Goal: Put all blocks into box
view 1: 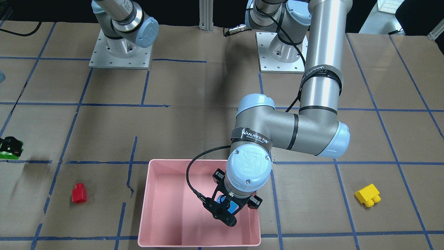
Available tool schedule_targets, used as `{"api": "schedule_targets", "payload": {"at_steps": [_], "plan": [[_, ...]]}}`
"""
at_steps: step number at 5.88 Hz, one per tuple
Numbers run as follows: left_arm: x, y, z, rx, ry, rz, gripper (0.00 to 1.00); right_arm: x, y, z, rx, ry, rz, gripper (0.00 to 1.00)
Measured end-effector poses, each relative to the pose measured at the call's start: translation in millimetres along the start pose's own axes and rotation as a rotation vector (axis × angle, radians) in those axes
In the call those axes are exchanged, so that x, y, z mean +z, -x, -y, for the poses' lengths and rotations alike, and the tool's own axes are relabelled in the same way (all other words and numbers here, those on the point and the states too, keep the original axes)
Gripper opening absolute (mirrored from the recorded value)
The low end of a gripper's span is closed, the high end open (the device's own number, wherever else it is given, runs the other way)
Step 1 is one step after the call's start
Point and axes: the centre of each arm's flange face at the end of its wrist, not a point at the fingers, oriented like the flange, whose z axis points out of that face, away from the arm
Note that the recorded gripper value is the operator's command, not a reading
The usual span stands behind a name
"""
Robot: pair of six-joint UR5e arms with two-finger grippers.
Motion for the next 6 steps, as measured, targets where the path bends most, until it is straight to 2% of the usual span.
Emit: {"api": "schedule_targets", "payload": {"at_steps": [1,2,3,5,6], "plan": [[4,-2,1,0.001,0.002,0.000,0.98,-42,-2,3,-0.004,0.004,0.018,0.44],[-7,5,-5,-0.005,-0.006,0.006,0.98,-82,0,2,-0.009,0.013,0.038,0.44],[-26,37,-24,-0.047,-0.025,0.010,0.98,-115,15,4,-0.033,0.011,0.040,0.45],[-63,141,-116,-0.186,-0.045,0.006,0.98,-157,93,24,-0.054,-0.023,0.015,0.46],[-59,191,-169,-0.169,-0.037,-0.010,0.98,-167,143,37,-0.035,-0.037,0.012,0.46]]}}
